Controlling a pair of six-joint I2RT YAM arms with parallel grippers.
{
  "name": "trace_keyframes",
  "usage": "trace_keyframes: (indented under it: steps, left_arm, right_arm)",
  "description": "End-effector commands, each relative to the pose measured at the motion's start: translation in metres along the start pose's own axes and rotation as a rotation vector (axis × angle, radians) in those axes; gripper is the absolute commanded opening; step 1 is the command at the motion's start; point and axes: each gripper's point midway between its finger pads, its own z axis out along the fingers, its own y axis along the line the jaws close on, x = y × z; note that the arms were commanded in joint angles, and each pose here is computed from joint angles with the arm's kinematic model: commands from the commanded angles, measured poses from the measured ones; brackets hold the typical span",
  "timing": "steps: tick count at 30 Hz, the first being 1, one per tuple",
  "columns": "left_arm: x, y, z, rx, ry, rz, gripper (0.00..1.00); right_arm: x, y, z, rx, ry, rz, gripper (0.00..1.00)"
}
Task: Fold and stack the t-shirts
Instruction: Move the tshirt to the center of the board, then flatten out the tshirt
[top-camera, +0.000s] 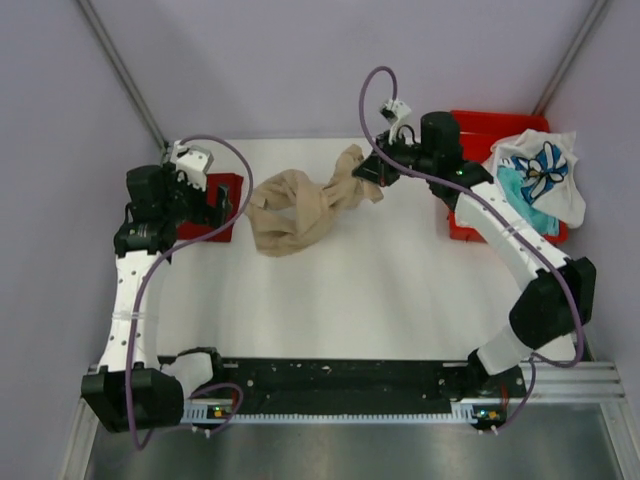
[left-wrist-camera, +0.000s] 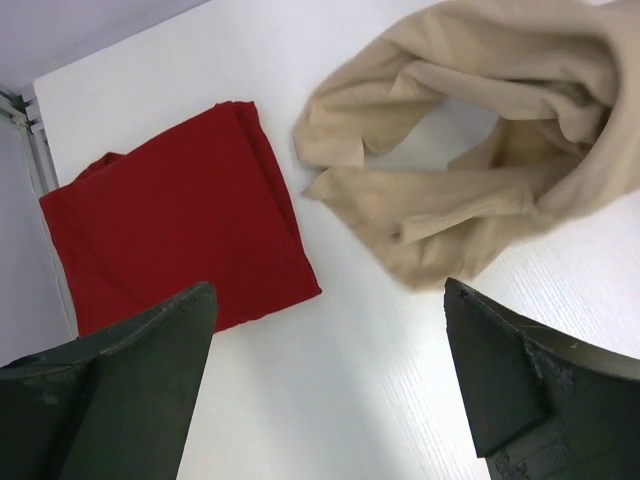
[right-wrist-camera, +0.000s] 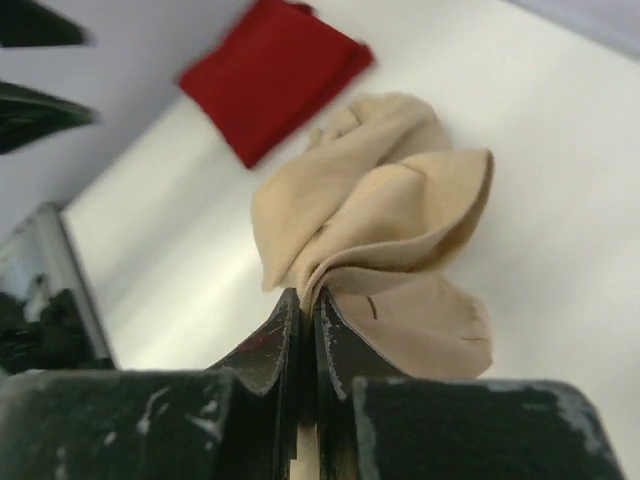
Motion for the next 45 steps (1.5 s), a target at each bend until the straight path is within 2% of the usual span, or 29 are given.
trace_keyframes:
  steps: [1, 5, 8, 9, 10, 11, 12, 13, 14, 17, 19, 21, 24, 28, 32, 35, 37, 38, 40, 41, 42, 43, 45]
  left_arm:
    - [0.009, -0.006, 0.004, 0.043, 0.011, 0.049, 0.99]
    - [0.021, -0.022, 0.005, 0.125, 0.032, 0.082, 0.98]
    - [0.033, -0.049, 0.015, 0.224, 0.054, 0.139, 0.96]
    - [0.04, -0.057, 0.02, 0.245, 0.074, 0.175, 0.95]
    - [0.044, -0.074, 0.026, 0.291, 0.09, 0.231, 0.95]
    - [0.05, -0.085, 0.032, 0.319, 0.106, 0.275, 0.95]
    - [0.053, -0.099, 0.038, 0.359, 0.114, 0.324, 0.95]
    - [0.055, -0.112, 0.044, 0.403, 0.117, 0.355, 0.95]
    - [0.055, -0.123, 0.05, 0.446, 0.113, 0.379, 0.96]
    - [0.054, -0.144, 0.078, 0.53, 0.096, 0.432, 0.98]
    - [0.056, -0.147, 0.106, 0.54, 0.102, 0.471, 0.98]
    - [0.057, -0.142, 0.138, 0.524, 0.131, 0.519, 0.99]
    - [0.064, -0.128, 0.179, 0.503, 0.267, 0.522, 0.99]
    - [0.088, -0.123, 0.215, 0.556, 0.419, 0.503, 0.98]
    - [0.105, -0.122, 0.234, 0.554, 0.445, 0.522, 0.98]
    - [0.128, -0.122, 0.239, 0.565, 0.504, 0.555, 0.97]
    - [0.135, -0.127, 0.233, 0.6, 0.528, 0.556, 0.95]
    - [0.135, -0.127, 0.231, 0.613, 0.524, 0.563, 0.94]
    - [0.138, -0.129, 0.234, 0.596, 0.516, 0.597, 0.83]
    - [0.14, -0.129, 0.236, 0.586, 0.522, 0.603, 0.75]
    - [0.142, -0.131, 0.235, 0.593, 0.54, 0.604, 0.63]
    - [0.147, -0.137, 0.23, 0.623, 0.568, 0.595, 0.46]
    - [0.151, -0.149, 0.218, 0.679, 0.613, 0.563, 0.0]
  right_arm:
    - [0.015, -0.101, -0.002, 0.342, 0.108, -0.026, 0.0]
    - [-0.007, -0.17, 0.005, 0.509, 0.087, 0.043, 0.0]
    - [-0.019, -0.207, 0.015, 0.585, 0.064, 0.07, 0.01]
    - [-0.019, -0.222, 0.014, 0.631, 0.059, 0.095, 0.21]
    - [-0.016, -0.236, 0.015, 0.668, 0.057, 0.135, 0.6]
    - [-0.019, -0.251, 0.009, 0.698, 0.047, 0.174, 0.83]
    - [-0.009, -0.267, 0.002, 0.733, 0.062, 0.242, 0.91]
    - [0.006, -0.277, -0.007, 0.761, 0.1, 0.313, 0.92]
    - [0.023, -0.28, -0.016, 0.771, 0.142, 0.373, 0.92]
    - [0.064, -0.268, -0.038, 0.809, 0.249, 0.336, 0.92]
    - [0.076, -0.255, -0.044, 0.798, 0.245, 0.283, 0.92]
    - [0.087, -0.236, -0.04, 0.715, 0.224, 0.282, 0.92]
    - [0.105, -0.205, -0.023, 0.503, 0.219, 0.309, 0.92]
    - [0.135, -0.203, 0.001, 0.467, 0.257, 0.373, 0.92]
    - [0.16, -0.202, 0.039, 0.362, 0.291, 0.424, 0.91]
    - [0.168, -0.207, 0.053, 0.335, 0.308, 0.465, 0.86]
    - [0.17, -0.209, 0.054, 0.334, 0.31, 0.469, 0.8]
    - [0.168, -0.209, 0.054, 0.339, 0.307, 0.464, 0.73]
    - [0.162, -0.211, 0.052, 0.352, 0.296, 0.451, 0.52]
    - [0.159, -0.21, 0.052, 0.352, 0.292, 0.445, 0.41]
    - [0.153, -0.208, 0.05, 0.354, 0.284, 0.436, 0.33]
    - [0.146, -0.206, 0.048, 0.354, 0.273, 0.426, 0.24]
    - [0.128, -0.199, 0.039, 0.359, 0.244, 0.402, 0.03]
